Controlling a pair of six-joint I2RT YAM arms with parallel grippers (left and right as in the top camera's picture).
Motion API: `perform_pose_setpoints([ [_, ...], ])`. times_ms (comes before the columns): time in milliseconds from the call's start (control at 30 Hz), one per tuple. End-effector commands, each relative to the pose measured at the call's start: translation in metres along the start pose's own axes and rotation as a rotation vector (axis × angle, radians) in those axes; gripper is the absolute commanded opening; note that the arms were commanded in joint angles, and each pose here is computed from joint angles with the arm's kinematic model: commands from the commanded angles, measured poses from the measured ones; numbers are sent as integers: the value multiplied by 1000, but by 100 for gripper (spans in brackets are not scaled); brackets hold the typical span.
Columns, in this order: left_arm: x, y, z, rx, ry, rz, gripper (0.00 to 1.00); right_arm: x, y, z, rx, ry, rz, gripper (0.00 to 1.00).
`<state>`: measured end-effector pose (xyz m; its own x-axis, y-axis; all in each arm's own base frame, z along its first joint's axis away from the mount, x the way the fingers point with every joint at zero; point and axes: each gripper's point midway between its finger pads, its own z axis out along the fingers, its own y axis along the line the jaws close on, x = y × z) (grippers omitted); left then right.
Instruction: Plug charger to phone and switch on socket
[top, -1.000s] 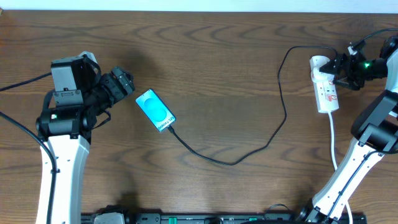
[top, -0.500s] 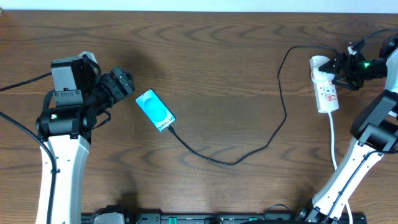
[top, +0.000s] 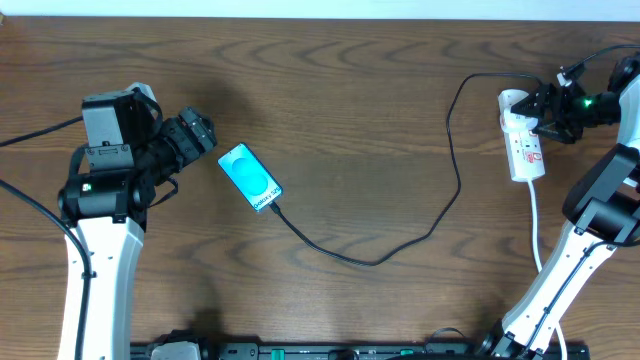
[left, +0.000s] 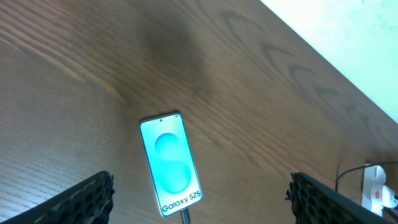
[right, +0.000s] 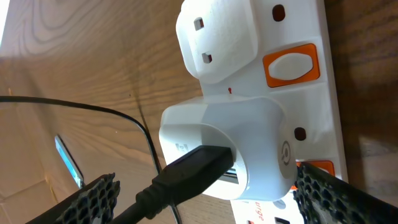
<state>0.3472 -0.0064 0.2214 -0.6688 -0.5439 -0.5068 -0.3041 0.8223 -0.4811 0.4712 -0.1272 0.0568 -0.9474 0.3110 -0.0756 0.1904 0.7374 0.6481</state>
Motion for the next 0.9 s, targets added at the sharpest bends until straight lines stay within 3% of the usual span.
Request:
perform_pose_setpoints([
  [0, 0, 0, 1, 5, 4, -8, 91, -2, 9, 10, -27, 12, -1, 89],
  [867, 1, 0, 1, 3, 7, -8, 91, 2, 0, 11, 19, 31, 2, 87],
])
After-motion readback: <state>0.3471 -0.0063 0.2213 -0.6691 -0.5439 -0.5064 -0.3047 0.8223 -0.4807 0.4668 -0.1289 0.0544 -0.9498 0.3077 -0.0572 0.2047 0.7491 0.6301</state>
